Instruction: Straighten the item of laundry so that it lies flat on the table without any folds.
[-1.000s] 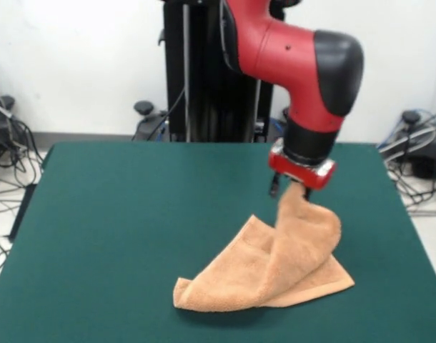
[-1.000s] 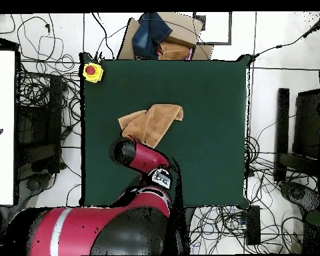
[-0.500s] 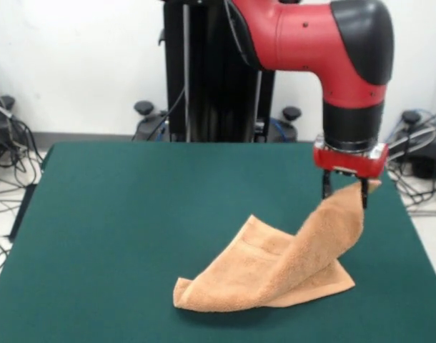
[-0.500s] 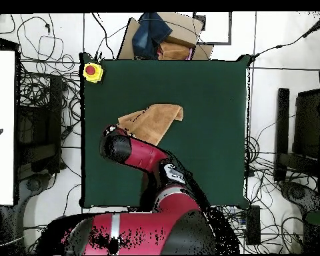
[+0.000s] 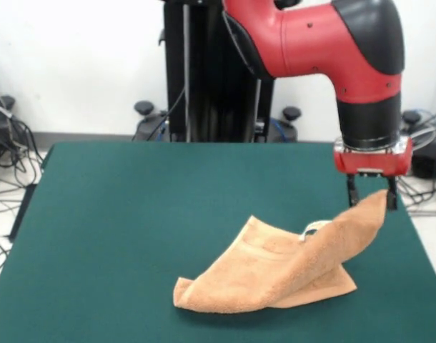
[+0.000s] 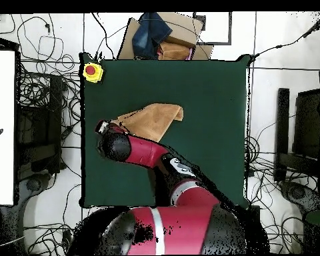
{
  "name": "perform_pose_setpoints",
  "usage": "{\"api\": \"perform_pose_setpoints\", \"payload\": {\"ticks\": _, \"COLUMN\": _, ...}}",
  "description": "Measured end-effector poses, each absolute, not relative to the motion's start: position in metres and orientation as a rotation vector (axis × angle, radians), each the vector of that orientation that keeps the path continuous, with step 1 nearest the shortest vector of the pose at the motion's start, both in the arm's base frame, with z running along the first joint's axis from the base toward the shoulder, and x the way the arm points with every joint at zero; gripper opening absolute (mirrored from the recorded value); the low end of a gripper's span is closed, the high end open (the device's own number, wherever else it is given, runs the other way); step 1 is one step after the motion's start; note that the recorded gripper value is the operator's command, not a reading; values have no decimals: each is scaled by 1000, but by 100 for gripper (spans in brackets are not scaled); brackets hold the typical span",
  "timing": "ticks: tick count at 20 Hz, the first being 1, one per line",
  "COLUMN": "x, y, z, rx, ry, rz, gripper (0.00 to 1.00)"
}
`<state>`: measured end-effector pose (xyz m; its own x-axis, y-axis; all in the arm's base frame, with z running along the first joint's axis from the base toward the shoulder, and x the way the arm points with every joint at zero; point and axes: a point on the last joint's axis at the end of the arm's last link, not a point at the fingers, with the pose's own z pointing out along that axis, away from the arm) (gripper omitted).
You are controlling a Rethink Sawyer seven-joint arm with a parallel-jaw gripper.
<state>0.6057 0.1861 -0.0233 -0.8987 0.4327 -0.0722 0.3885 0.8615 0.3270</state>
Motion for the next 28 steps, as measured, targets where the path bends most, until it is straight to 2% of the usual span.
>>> {"api": "perform_pose_setpoints", "payload": {"ticks": 5, "x": 593, "y": 183, "z": -8, "rx": 628, "ry": 2907, "rz": 546, "gripper": 100}}
{"api": "perform_pose_setpoints", "payload": {"ticks": 9, "x": 572, "y": 167, "z": 33, "rx": 624, "ry": 2948, "rz": 625, "gripper": 100}}
{"api": "perform_pose_setpoints", "payload": {"ticks": 11, "x": 557, "y": 146, "z": 71, "rx": 621, "ry": 2997, "rz": 675, "gripper": 100}}
{"api": "perform_pose_setpoints", "payload": {"ticks": 17, "x": 525, "y": 108, "z": 101, "rx": 524, "ry": 3135, "rz": 549, "gripper": 100}}
{"api": "perform_pose_setpoints", "payload": {"ticks": 20, "x": 506, "y": 94, "z": 81, "rx": 376, "ry": 3178, "rz": 392, "gripper": 100}}
{"api": "perform_pose_setpoints", "payload": {"ticks": 24, "x": 483, "y": 82, "z": 19, "rx": 145, "ry": 3191, "rz": 166, "gripper": 100}}
{"api": "perform_pose_setpoints", "payload": {"ticks": 28, "x": 473, "y": 76, "z": -28, "rx": 55, "ry": 3182, "rz": 63, "gripper": 100}}
